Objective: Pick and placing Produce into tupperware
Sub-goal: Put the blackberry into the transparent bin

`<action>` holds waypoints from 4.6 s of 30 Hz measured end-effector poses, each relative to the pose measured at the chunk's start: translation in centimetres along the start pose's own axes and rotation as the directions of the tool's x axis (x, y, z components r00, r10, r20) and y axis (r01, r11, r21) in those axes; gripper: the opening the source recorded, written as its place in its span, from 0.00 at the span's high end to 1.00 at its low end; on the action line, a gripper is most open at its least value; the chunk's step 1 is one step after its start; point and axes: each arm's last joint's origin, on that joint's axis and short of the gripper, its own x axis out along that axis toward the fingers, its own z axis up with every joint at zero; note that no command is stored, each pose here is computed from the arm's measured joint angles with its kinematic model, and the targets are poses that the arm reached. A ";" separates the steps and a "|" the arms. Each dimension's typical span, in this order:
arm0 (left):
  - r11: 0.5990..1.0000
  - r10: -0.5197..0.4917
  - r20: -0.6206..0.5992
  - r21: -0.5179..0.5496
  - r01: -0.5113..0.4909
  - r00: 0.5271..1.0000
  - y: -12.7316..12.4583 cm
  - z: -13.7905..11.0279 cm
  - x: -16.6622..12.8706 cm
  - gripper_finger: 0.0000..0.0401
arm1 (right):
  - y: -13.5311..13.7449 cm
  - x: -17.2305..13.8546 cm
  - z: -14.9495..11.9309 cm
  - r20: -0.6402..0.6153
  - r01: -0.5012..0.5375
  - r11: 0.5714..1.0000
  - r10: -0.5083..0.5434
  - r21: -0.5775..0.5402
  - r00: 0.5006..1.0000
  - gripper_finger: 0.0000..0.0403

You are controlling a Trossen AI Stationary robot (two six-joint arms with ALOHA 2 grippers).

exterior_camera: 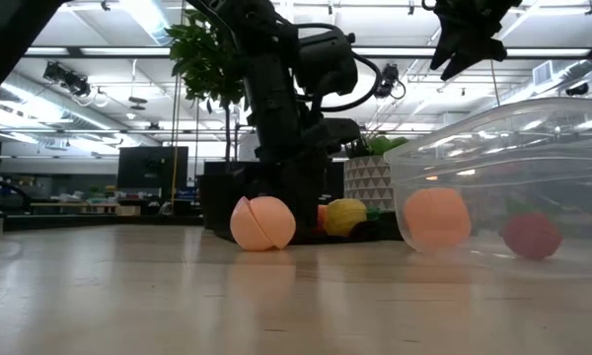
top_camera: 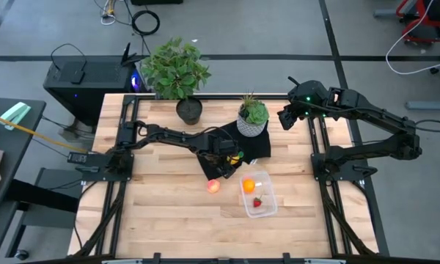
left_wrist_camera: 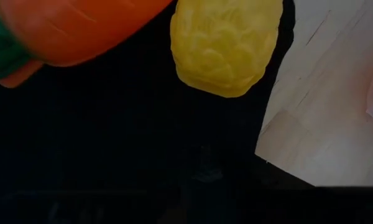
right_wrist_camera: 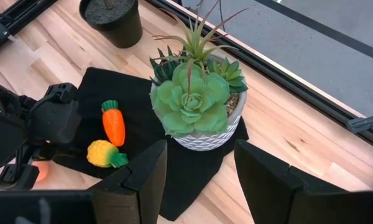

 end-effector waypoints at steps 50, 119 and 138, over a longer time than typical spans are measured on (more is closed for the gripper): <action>0.999 -0.036 -0.060 0.032 0.038 0.998 -0.2 -0.5 0.0 0.54 | 0.0 0.0 0.0 0.000 0.000 1.000 0.000 0.000 1.000 0.52; 0.952 -0.136 0.014 0.278 0.126 0.991 -3.7 2.7 -5.8 0.76 | 0.0 0.0 0.0 -0.001 0.001 1.000 -0.001 0.000 1.000 0.52; 0.915 -0.010 0.174 0.399 -0.061 0.985 -7.1 -2.9 -2.4 0.32 | 0.0 0.0 0.0 -0.001 0.000 1.000 0.000 0.002 1.000 0.52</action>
